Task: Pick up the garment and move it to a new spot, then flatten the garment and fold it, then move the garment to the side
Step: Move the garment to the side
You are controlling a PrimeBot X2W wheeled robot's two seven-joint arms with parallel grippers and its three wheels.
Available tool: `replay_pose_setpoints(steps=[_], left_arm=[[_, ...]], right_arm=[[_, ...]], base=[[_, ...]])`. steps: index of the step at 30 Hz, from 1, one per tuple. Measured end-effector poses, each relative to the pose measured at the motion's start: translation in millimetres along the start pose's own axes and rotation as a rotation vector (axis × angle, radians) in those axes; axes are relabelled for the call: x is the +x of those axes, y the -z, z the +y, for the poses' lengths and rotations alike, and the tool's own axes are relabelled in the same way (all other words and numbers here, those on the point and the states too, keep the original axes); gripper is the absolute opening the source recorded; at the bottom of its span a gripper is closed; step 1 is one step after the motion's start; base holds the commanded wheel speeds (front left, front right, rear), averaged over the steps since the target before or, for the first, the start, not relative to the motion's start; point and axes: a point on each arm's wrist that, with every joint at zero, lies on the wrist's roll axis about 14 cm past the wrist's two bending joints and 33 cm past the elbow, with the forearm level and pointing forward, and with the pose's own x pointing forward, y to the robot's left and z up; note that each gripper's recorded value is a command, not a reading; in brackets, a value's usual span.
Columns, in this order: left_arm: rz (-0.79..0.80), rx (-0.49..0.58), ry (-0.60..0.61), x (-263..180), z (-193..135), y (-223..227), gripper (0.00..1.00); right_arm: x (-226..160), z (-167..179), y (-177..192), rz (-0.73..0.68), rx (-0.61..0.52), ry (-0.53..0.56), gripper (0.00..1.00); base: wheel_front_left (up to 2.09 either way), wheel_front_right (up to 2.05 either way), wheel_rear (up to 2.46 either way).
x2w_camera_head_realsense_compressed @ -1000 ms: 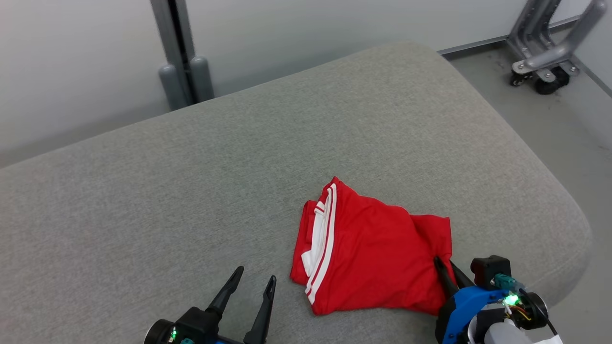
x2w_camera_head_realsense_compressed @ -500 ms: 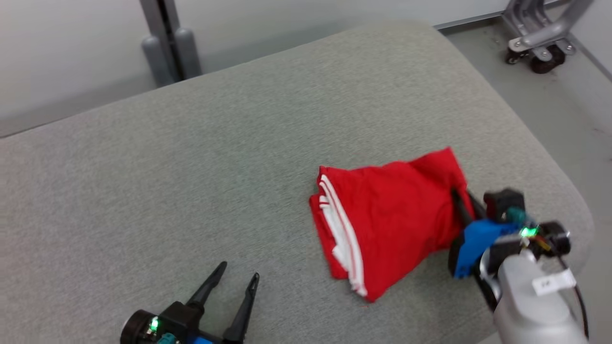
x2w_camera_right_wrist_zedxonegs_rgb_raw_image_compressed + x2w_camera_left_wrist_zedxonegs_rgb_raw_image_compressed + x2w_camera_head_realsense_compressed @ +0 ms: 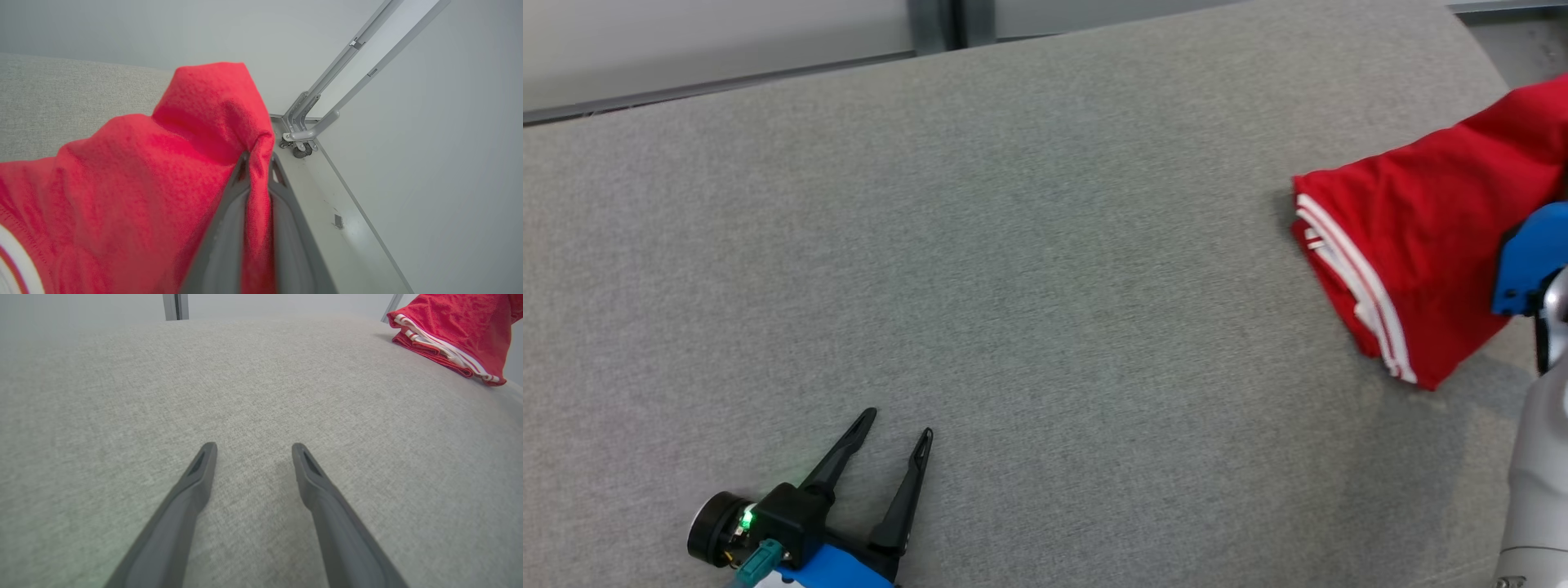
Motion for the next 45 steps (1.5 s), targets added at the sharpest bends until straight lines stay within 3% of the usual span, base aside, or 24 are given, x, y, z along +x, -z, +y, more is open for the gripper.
replay_pose_setpoints(steps=[15, 16, 17, 22, 27, 36, 45], left_arm=[[0.0, -0.017, -0.033, -3, 10, 2, 1.0], [0.001, -0.017, -0.033, -3, 11, 2, 1.0], [0.002, -0.017, -0.034, -3, 11, 3, 1.0], [0.007, -0.016, -0.039, -2, 13, 4, 1.0], [-0.002, -0.012, -0.07, -7, 20, 0, 1.0], [-0.077, -0.01, -0.241, -31, 53, -24, 1.0], [-0.167, -0.028, -0.473, -81, 92, -44, 1.0]], right_arm=[[0, -40, -15, 0.004, -0.01, 0.143, 0.0], [-1, -40, -16, 0.0, -0.014, 0.145, 0.42], [-1, -41, -17, -0.005, -0.014, 0.148, 1.0], [0, -40, -24, -0.043, -0.012, 0.145, 1.0], [2, -13, -55, -0.17, 0.013, 0.063, 1.0], [-32, 79, -120, -0.48, 0.198, -0.255, 1.0], [-81, 152, -53, -0.348, 0.365, -0.495, 1.0]], base=[[0.0, 0.0, 0.0], [0.0, 0.0, 0.0], [0.0, 0.0, 0.0], [0.0, 0.0, 0.0], [0.0, 0.0, 0.0], [0.0, 0.0, 0.0], [0.0, 0.0, 0.0]])
